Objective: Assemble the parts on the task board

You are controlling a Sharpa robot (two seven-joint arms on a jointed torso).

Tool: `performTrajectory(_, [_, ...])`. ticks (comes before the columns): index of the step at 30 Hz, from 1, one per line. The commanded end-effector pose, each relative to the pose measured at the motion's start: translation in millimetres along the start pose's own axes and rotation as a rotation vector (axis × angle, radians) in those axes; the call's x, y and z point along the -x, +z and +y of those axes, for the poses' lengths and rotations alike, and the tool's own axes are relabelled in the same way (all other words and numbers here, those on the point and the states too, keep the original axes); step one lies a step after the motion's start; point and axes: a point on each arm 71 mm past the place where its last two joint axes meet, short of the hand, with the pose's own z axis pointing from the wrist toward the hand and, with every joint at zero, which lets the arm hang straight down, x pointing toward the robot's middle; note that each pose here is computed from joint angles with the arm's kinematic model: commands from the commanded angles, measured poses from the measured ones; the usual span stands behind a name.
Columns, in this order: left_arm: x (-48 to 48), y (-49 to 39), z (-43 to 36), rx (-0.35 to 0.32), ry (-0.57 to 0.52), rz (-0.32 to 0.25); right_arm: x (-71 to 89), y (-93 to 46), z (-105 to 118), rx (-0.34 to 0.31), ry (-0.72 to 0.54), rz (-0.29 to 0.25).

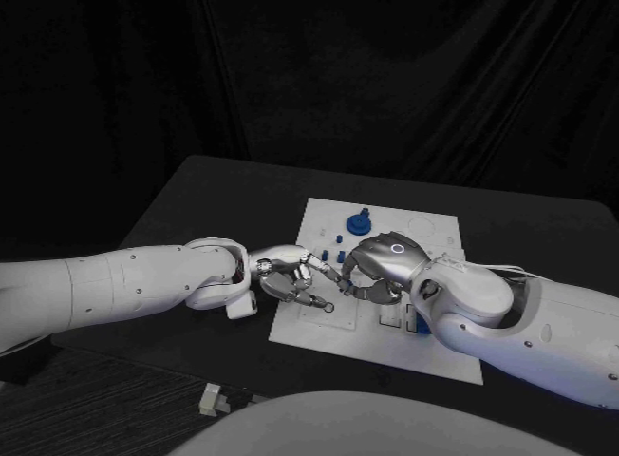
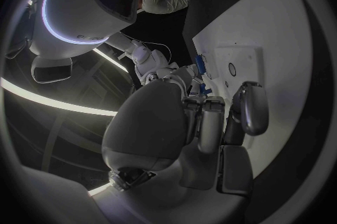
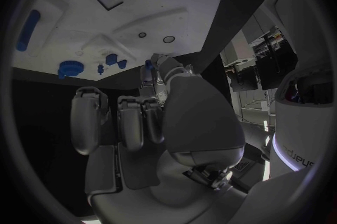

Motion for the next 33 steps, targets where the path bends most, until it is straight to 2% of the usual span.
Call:
performTrajectory(1, [-2.5,1.0,1.3,0.011,-0.011,0.018,6.0,-0.1,4.5,0.038,0.008,-0.07])
performTrajectory(10, [-0.3,0.0,3.5,0.019,-0.008,0.012,7.1,-1.3,5.9,0.052,0.01,-0.082])
performTrajectory(33, [1.2,-1.9,4.5,0.018,-0.007,0.007,4.3,-1.0,3.7,0.044,0.003,-0.047])
